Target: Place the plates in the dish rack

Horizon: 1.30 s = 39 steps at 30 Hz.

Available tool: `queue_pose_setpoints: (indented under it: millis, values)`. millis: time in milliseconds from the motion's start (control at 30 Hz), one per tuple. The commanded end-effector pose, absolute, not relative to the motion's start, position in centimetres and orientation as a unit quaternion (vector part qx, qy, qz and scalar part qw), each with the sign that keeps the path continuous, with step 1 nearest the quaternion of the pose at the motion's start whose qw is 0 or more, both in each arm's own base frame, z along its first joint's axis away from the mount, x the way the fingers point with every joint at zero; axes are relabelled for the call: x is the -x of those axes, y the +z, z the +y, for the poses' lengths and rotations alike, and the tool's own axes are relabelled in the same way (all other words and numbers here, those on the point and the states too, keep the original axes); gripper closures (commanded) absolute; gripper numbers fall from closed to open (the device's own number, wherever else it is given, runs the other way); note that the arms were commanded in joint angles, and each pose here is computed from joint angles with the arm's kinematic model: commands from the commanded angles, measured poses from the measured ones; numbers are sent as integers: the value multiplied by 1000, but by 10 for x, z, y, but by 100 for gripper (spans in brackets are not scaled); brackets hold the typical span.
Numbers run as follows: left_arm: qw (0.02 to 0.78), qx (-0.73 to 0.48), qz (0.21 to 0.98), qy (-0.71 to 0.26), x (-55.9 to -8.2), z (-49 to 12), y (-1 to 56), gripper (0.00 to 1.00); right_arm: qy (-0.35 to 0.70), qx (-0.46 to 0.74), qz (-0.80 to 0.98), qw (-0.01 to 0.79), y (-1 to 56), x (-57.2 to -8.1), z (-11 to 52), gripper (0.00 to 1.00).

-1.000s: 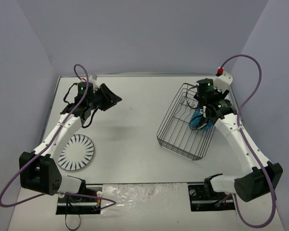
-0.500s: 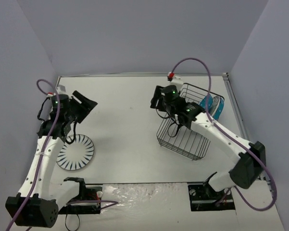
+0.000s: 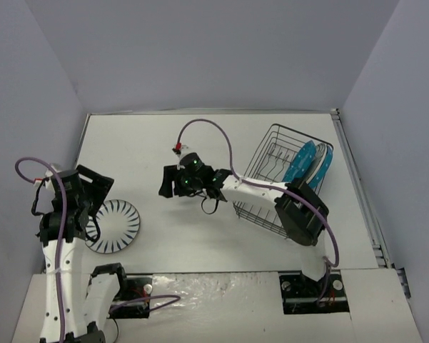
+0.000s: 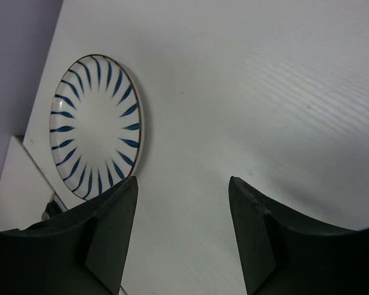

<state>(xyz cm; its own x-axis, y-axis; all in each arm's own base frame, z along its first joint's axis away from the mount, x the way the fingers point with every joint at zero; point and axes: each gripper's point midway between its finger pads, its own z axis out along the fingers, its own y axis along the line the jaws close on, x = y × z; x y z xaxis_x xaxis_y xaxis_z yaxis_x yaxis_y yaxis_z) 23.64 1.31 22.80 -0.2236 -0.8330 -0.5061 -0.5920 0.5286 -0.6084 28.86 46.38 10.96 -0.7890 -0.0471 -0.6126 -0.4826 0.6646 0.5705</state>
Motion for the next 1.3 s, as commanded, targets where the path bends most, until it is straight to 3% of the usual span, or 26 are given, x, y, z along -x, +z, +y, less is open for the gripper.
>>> queue_pose_setpoints:
  millis: [0, 467, 900, 1267]
  values:
    - [466, 436, 763, -103, -231, 30, 262, 34, 519, 182, 787, 280, 161, -279, 515, 43]
    - [523, 368, 769, -28, -209, 48, 323, 30, 560, 222, 770, 211, 120, -237, 576, 44]
    - [535, 348, 769, -37, -207, 43, 335, 28, 538, 224, 790, 188, 76, -230, 589, 46]
    - [546, 336, 766, -43, -203, 40, 346, 27, 523, 216, 805, 179, 51, -233, 596, 55]
